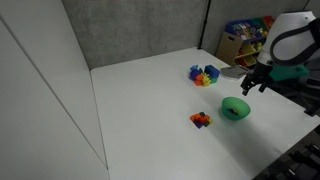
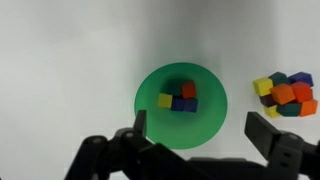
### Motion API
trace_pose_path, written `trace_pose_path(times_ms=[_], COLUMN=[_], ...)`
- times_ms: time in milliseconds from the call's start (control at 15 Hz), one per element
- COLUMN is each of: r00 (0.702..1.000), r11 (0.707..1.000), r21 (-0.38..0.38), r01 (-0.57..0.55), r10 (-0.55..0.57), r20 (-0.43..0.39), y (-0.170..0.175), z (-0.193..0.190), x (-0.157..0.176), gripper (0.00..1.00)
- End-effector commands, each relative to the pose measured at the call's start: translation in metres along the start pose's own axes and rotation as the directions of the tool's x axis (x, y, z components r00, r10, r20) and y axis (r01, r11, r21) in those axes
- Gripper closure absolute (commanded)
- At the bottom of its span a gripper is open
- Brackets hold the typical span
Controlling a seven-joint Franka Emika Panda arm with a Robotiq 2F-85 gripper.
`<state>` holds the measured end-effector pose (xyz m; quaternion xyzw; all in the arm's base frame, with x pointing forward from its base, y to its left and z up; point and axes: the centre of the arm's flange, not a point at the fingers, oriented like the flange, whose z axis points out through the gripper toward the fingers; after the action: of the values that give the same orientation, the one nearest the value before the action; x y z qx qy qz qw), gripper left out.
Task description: Put the yellow object inside the bowl
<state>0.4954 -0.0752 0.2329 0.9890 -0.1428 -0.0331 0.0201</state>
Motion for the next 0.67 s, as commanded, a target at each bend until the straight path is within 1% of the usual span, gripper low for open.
trace_pose_path(times_ms=[0,133,267,333,600], r00=[0.991,0.977,0.968,0.968,0.967], r11=[0.992,0.979,0.972,0.973,0.967], r21=[0.046,0.064,0.059,0.049,0.039], r01=[0.118,0.191,0.226,0.225,0.250], r10=[-0.120,-0.196,-0.231,-0.229,-0.252], r20=[0.060,0.084,0.100,0.100,0.037], y=[0.002,-0.003,-0.010,-0.014,-0.026], z=[-0.061,-0.091,-0.119,-0.133,-0.169], x=[-0.018,-0.026,-0.035,-0.040,-0.055], gripper=[0.00,0.00,0.00,0.00,0.00])
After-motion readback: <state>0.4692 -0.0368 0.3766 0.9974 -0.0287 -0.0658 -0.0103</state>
